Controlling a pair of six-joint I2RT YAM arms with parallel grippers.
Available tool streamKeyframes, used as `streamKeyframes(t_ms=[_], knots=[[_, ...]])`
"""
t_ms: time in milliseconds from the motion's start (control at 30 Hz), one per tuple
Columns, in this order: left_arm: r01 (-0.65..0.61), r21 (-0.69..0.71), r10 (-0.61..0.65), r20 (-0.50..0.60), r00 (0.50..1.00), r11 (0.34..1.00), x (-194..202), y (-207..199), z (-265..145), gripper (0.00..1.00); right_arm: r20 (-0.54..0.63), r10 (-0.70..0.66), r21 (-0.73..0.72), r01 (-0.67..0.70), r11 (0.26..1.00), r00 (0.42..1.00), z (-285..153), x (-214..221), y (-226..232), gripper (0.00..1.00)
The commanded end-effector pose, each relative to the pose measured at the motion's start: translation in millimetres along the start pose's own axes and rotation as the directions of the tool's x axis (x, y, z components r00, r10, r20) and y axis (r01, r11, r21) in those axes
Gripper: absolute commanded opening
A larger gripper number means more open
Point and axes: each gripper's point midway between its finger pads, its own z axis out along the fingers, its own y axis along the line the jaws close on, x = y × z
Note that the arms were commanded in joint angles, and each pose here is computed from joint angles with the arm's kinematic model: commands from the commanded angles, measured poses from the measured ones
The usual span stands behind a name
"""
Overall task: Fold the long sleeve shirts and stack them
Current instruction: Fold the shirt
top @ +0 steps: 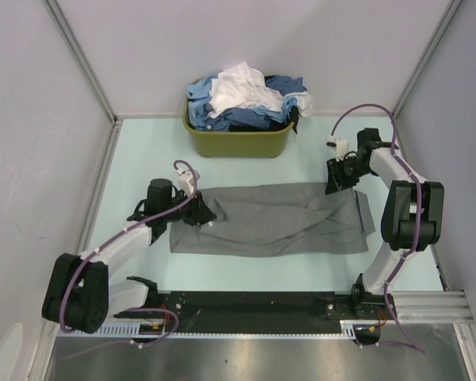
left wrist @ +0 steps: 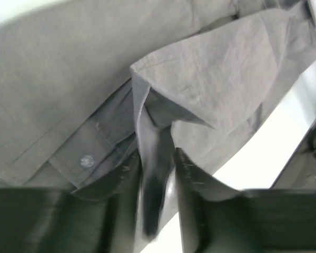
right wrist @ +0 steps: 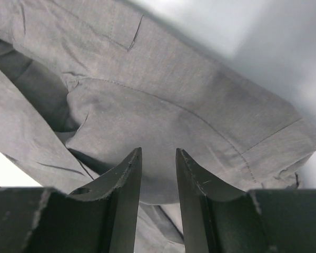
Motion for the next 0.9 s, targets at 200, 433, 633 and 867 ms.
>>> streamKeyframes(t_ms=[200,433,633,867], knots=[[-0.034,-0.148,0.032,-0.015,0.999,0.988,-22.8,48.8,-27.2,0.58,-0.02,-0.056,0.043,0.057,0.997,0.998,-36.6,8.5,17.3,0.36],[-0.433,-0.008,0.425,-0.176,0.888,0.901,-31.7,40.1,-48.1,0.71,-0.062,0.172,0.175,-0.159,0.972,0.983,-61.7,57.0,-27.3,0.55],[-0.526,0.045,0.524,-0.184,0.832,0.85,-38.0,34.0,-54.5,0.83,-0.044,0.388,0.264,-0.363,0.893,0.921,-76.1,92.5,-79.2,0.59],[-0.536,0.068,0.539,-0.164,0.826,0.842,-40.9,27.4,-55.8,0.83,-0.086,0.469,0.191,-0.448,0.874,0.879,-49.5,114.7,-90.7,0.51]])
